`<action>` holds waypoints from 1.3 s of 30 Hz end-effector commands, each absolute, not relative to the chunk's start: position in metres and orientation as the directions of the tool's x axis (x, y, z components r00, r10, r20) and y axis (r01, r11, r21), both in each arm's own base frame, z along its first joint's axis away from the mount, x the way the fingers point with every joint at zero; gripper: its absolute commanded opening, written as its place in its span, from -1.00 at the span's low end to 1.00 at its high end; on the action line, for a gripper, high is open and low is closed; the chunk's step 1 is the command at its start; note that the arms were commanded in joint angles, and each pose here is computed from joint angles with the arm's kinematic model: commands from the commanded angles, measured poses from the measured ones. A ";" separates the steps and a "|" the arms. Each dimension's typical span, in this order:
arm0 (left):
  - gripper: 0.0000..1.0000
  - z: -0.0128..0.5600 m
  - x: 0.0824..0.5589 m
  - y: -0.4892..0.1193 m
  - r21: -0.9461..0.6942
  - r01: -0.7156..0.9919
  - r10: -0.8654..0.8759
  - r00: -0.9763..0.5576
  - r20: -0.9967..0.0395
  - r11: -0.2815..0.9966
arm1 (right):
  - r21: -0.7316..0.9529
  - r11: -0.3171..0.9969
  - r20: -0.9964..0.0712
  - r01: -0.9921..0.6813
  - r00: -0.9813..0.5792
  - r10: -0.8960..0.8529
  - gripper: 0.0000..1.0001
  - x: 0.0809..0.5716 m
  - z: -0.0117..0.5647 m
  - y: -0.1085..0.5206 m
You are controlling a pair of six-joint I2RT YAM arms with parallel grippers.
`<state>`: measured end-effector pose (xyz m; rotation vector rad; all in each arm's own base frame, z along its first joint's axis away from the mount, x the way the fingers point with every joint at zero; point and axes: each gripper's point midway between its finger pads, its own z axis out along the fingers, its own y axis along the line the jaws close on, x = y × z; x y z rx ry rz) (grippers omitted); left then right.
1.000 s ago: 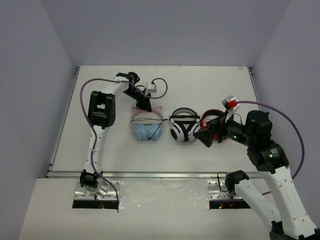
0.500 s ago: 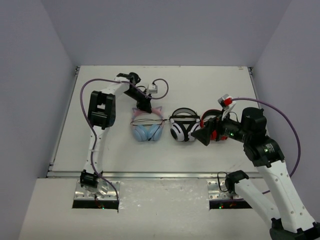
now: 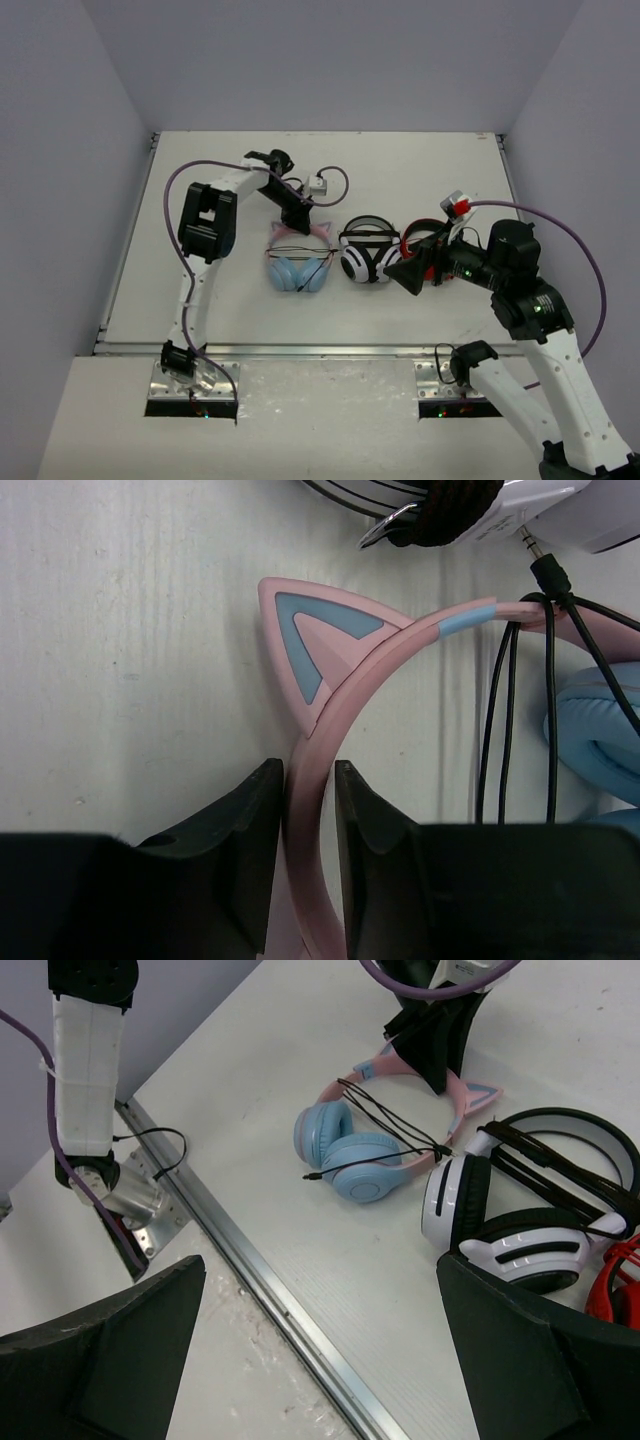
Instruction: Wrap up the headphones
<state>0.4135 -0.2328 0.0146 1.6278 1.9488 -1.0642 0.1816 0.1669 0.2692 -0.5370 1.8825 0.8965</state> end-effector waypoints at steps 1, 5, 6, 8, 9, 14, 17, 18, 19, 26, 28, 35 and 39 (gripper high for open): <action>-0.47 0.028 0.419 -0.228 -0.262 0.958 0.682 -0.270 -0.680 0.117 | 0.339 0.614 -0.910 -0.713 -0.415 0.020 0.98 0.182 0.277 0.171; -0.40 0.027 0.429 -0.218 -0.225 0.953 0.709 -0.300 -0.638 0.201 | 0.346 0.612 -0.905 -0.712 -0.424 0.018 0.98 0.182 0.276 0.172; -0.37 0.029 0.433 -0.218 -0.217 0.951 0.706 -0.310 -0.637 0.222 | 0.347 0.612 -0.905 -0.711 -0.426 0.019 0.98 0.182 0.276 0.171; -0.30 0.031 0.435 -0.217 -0.208 0.949 0.708 -0.314 -0.632 0.235 | 0.342 0.616 -0.907 -0.709 -0.421 0.018 0.98 0.182 0.276 0.171; 0.99 0.034 0.437 -0.217 -0.209 0.944 0.704 -0.328 -0.630 0.253 | 0.342 0.617 -0.907 -0.709 -0.421 0.018 0.98 0.182 0.275 0.170; 1.00 0.052 0.446 -0.216 -0.179 0.944 0.702 -0.327 -0.633 0.278 | 0.341 0.616 -0.906 -0.711 -0.422 0.014 0.98 0.182 0.274 0.171; 1.00 0.070 0.450 -0.216 -0.162 0.937 0.690 -0.339 -0.640 0.310 | 0.338 0.619 -0.906 -0.709 -0.424 0.008 0.98 0.183 0.272 0.170; 1.00 0.076 0.451 -0.216 -0.161 0.932 0.684 -0.349 -0.640 0.326 | 0.337 0.620 -0.906 -0.709 -0.423 0.009 0.98 0.184 0.273 0.170; 1.00 0.081 0.453 -0.214 -0.156 0.927 0.680 -0.357 -0.641 0.341 | 0.334 0.625 -0.906 -0.706 -0.423 0.007 0.98 0.185 0.271 0.170; 1.00 0.131 0.471 -0.191 -0.119 0.784 0.537 -0.518 -0.666 0.609 | 0.309 0.662 -0.910 -0.683 -0.414 -0.001 0.98 0.194 0.272 0.164; 1.00 0.146 0.486 -0.176 -0.062 0.704 0.464 -0.529 -0.710 0.707 | 0.302 0.678 -0.911 -0.671 -0.412 -0.003 0.98 0.196 0.270 0.162; 1.00 0.286 0.470 -0.058 -0.152 -0.101 -0.178 -0.364 -0.914 0.983 | 0.240 0.858 -0.873 -0.454 -0.487 -0.013 0.98 0.228 0.241 0.127; 1.00 0.281 0.402 -0.021 -0.141 -0.258 -0.224 -0.330 -0.917 0.956 | 0.144 0.964 -0.860 -0.225 -0.509 0.010 0.98 0.242 0.227 0.084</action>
